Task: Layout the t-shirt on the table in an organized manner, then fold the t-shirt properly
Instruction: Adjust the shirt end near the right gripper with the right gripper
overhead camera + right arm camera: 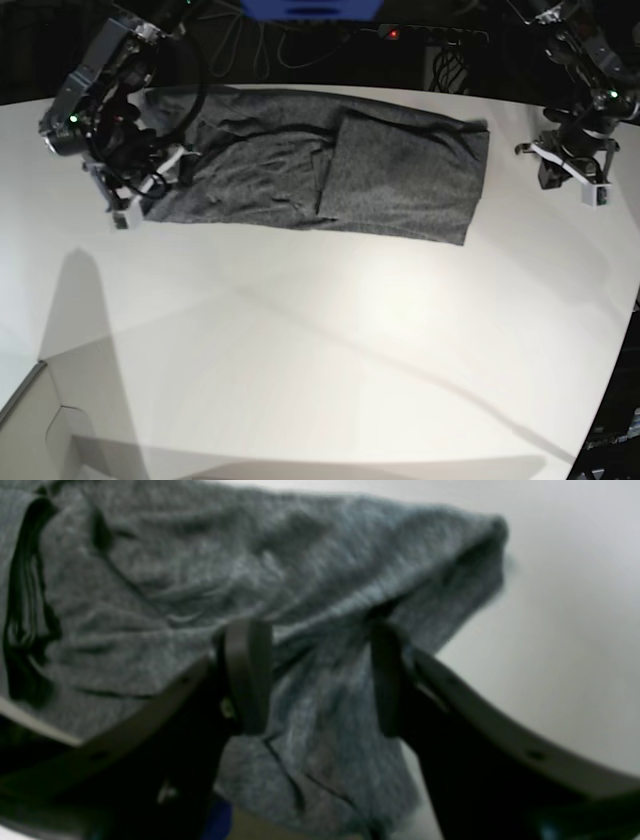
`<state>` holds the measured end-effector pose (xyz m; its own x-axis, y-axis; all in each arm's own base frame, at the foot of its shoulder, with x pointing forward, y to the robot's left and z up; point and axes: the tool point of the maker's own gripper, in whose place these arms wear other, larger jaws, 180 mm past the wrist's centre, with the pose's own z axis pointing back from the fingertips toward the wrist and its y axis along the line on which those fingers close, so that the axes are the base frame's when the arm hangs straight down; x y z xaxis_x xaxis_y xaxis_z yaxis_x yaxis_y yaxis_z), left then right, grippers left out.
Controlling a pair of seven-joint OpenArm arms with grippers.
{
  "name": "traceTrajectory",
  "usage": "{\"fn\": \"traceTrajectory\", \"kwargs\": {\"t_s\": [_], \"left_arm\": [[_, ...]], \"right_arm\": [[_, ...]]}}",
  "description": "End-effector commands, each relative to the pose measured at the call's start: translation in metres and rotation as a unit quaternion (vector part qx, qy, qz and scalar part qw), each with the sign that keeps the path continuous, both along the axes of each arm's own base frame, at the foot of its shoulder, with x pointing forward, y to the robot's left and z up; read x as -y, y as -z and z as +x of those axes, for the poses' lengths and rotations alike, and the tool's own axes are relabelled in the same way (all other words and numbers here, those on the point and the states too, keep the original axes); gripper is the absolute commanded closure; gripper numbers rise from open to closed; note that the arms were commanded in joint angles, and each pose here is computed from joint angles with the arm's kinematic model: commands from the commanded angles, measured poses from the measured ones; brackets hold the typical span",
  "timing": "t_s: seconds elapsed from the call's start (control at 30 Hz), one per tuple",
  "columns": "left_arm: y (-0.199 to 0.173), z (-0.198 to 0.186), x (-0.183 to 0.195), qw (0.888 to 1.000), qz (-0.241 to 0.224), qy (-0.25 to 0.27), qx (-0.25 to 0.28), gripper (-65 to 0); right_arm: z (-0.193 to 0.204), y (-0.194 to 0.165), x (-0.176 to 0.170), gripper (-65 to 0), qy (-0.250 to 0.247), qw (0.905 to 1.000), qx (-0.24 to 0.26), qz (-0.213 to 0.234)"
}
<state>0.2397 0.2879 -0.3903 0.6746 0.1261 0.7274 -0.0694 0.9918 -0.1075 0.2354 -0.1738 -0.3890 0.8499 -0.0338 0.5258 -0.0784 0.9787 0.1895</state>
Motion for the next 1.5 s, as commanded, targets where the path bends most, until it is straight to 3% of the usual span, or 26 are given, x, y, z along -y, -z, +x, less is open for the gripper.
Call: {"fn": "traceTrajectory", "kwargs": {"t_s": [0.0, 0.23, 0.7, 1.0, 1.47], "left_arm": [[-0.013, 0.008, -0.004, 1.000, 0.007, 0.001, 0.025, -1.3], [-0.013, 0.008, -0.004, 1.000, 0.007, 0.001, 0.026, -1.3], [-0.013, 0.008, -0.004, 1.000, 0.008, 0.002, 0.025, -1.3], [-0.013, 0.007, -0.005, 1.000, 0.010, 0.002, 0.024, -1.3], [-0.014, 0.009, -0.004, 1.000, 0.008, 0.001, 0.027, -1.3]], "right_arm": [[0.004, -0.004, 0.010, -30.8, 0.013, 0.9999, 0.010, -0.004], [-0.006, 0.020, 0.043, -37.7, 0.055, 0.9981, -0.026, 0.008], [-0.021, 0.049, 0.012, -38.0, 0.048, 0.9947, -0.069, 0.060], [-0.023, 0.053, -0.008, -37.7, 0.013, 0.9948, -0.078, 0.063], [-0.023, 0.054, -0.010, -37.7, 0.012, 0.9946, -0.079, 0.065]]}}
